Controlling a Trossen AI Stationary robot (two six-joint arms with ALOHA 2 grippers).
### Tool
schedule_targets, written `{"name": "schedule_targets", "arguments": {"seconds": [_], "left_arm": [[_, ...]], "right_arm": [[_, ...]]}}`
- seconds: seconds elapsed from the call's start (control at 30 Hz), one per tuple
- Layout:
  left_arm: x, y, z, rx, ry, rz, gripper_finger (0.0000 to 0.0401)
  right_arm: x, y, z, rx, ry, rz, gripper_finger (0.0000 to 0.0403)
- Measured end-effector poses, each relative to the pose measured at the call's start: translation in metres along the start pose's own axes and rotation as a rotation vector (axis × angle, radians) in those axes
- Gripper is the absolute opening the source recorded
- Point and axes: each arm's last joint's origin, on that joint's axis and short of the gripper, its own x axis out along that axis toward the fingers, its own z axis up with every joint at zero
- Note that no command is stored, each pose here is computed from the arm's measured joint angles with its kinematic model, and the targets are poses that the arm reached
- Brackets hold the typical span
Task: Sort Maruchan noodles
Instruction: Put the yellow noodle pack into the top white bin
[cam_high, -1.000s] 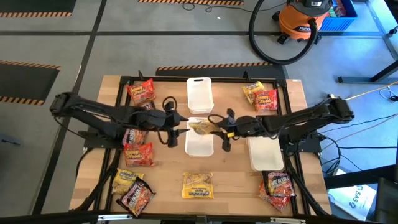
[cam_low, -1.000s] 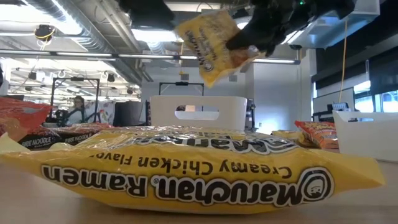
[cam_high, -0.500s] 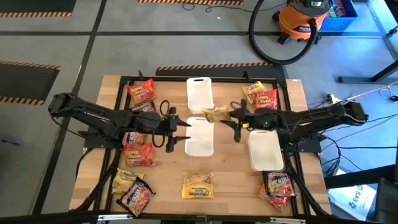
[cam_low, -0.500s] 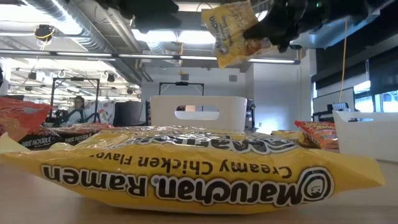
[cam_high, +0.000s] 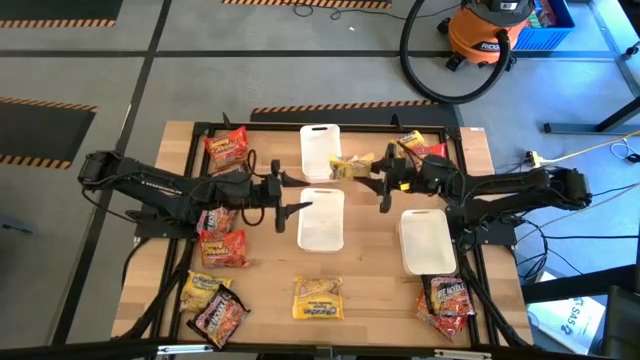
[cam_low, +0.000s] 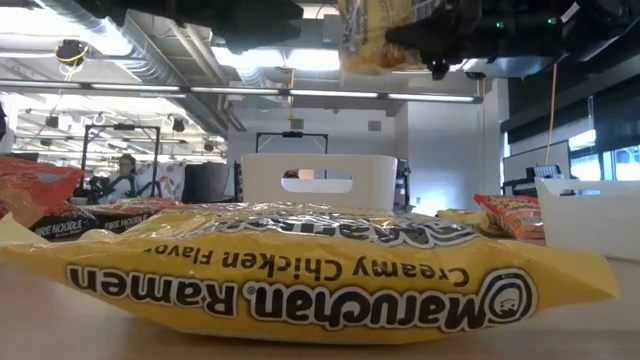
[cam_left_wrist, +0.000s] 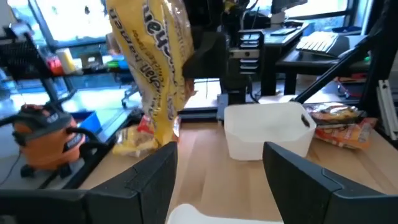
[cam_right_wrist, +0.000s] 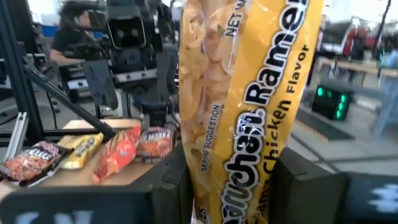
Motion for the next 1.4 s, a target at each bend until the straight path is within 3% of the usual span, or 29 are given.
{"name": "schedule_targets", "arguments": {"seconds": [0.13,0.3,0.47,0.7,1.1,1.4], "left_arm": [[0.001,0.005,-0.001,-0.002,0.006,0.043,0.0246],[0.002,0.013,-0.001,-0.021,0.009,0.075,0.0296],[0.003,0.017,0.001,-0.111,-0.018,0.143,0.0327],[0.012,0.011,-0.007,-0.082,-0.016,0.057,0.0329],[0.034,0.018,-0.016,-0.101,-0.13,0.092,0.0327],[0.064,0.027,-0.016,-0.102,-0.141,-0.01,0.0322]], "right_arm": [[0.0,-0.004,0.003,-0.035,-0.031,0.017,0.0114],[0.0,-0.002,0.002,-0.049,-0.03,0.073,0.0115],[0.004,0.0,-0.007,-0.027,0.021,0.126,0.0115],[0.018,-0.001,-0.022,0.042,0.02,0.107,0.0115],[0.028,-0.001,-0.029,0.051,-0.037,0.124,0.0115],[0.028,0.011,-0.027,0.034,-0.058,0.182,0.0115]]}}
